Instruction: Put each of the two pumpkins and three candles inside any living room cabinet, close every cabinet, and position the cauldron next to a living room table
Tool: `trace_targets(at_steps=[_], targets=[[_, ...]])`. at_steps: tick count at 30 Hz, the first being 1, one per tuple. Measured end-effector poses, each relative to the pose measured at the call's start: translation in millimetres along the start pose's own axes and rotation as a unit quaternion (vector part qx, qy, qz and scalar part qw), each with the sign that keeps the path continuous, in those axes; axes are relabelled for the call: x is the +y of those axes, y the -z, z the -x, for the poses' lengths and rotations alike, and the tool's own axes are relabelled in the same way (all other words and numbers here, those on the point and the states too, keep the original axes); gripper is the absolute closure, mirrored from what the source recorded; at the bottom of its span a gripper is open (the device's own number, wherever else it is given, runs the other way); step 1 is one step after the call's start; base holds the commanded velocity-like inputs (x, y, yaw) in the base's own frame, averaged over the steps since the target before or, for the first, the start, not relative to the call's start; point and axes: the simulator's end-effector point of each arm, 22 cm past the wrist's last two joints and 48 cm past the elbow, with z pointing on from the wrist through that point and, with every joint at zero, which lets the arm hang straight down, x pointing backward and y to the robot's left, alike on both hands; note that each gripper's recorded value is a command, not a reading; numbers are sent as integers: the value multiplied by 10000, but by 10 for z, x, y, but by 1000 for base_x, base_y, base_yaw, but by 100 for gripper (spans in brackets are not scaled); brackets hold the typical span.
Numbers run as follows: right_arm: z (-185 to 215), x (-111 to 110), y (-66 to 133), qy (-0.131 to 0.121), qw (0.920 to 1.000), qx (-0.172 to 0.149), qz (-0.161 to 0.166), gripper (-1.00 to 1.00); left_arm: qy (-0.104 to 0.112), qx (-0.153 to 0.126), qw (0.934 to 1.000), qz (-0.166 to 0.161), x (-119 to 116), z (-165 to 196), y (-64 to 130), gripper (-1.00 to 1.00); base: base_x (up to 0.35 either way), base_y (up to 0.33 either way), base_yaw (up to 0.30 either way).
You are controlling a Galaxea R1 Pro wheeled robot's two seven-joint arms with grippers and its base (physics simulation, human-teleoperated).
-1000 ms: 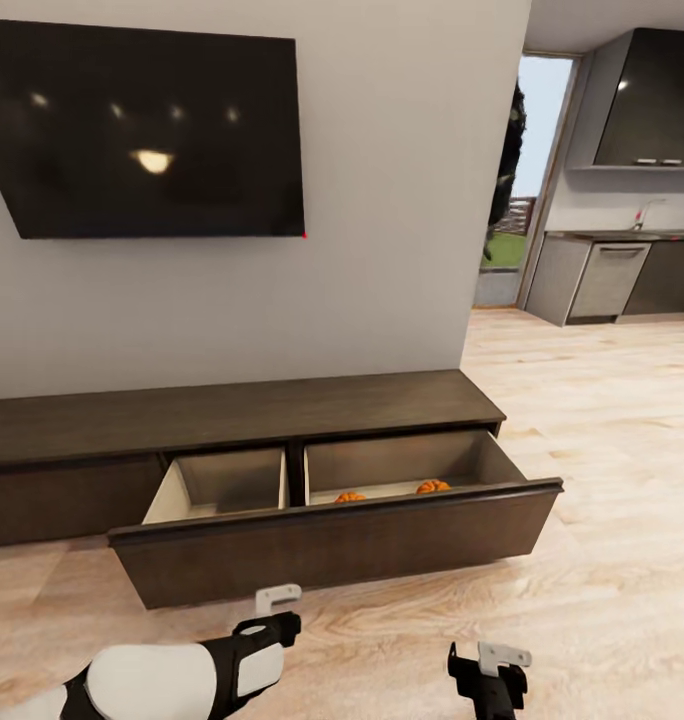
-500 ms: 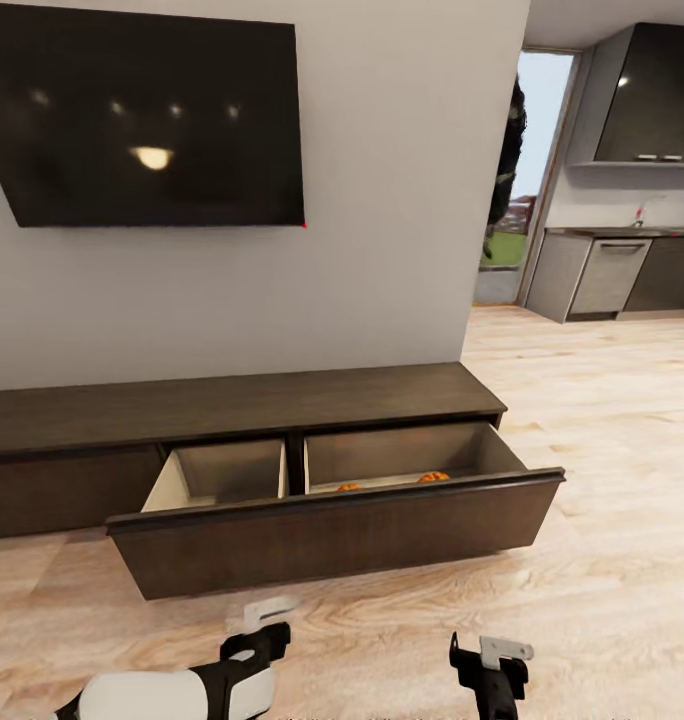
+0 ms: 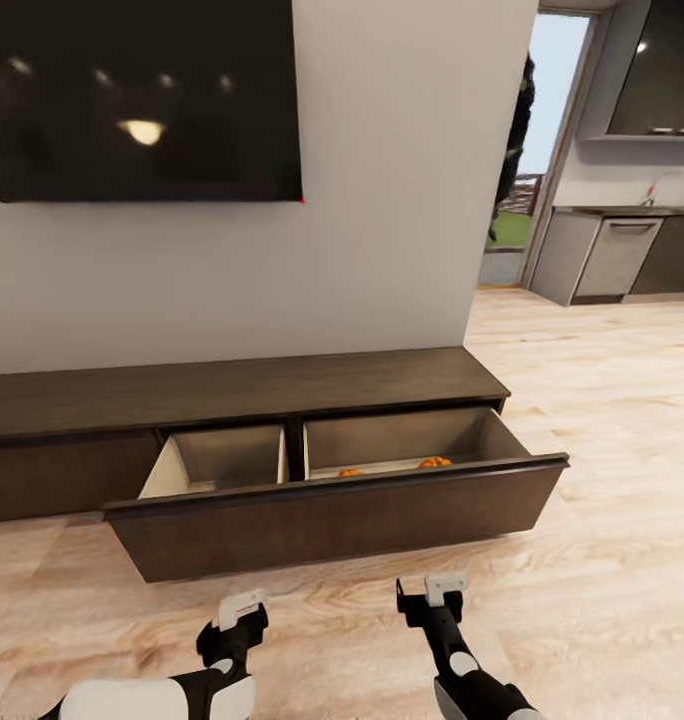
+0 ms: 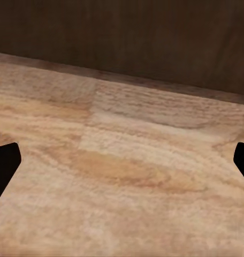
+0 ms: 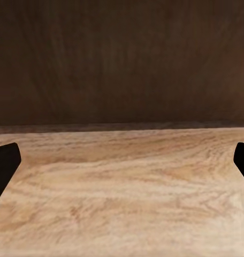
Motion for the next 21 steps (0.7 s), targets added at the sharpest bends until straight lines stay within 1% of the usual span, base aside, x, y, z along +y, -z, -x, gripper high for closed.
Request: trace_targets(at_steps=[4,13,15,19,21], targets=[[-94,17,-16,-28,10000,52,1,-100,-33,85,10000,39,48,-96,-40,-100,0,0,160],[-368,15,-44,-29,9996,292,5,-100,-90,300,9995,99,108,-334,-108,-100,0,0,222],[-385,2,-44,-19,9995,306,1,-100,-93,309,9994,97,108,-343,-110,-100,0,0,213],[-403,-4,-44,-4,9995,315,6,-100,-97,334,9994,67,95,-366,-110,-100,0,0,93],[-416,-9,-41,0,9995,326,4,-100,-110,332,9994,85,134,-362,-121,-100,0,0,23]])
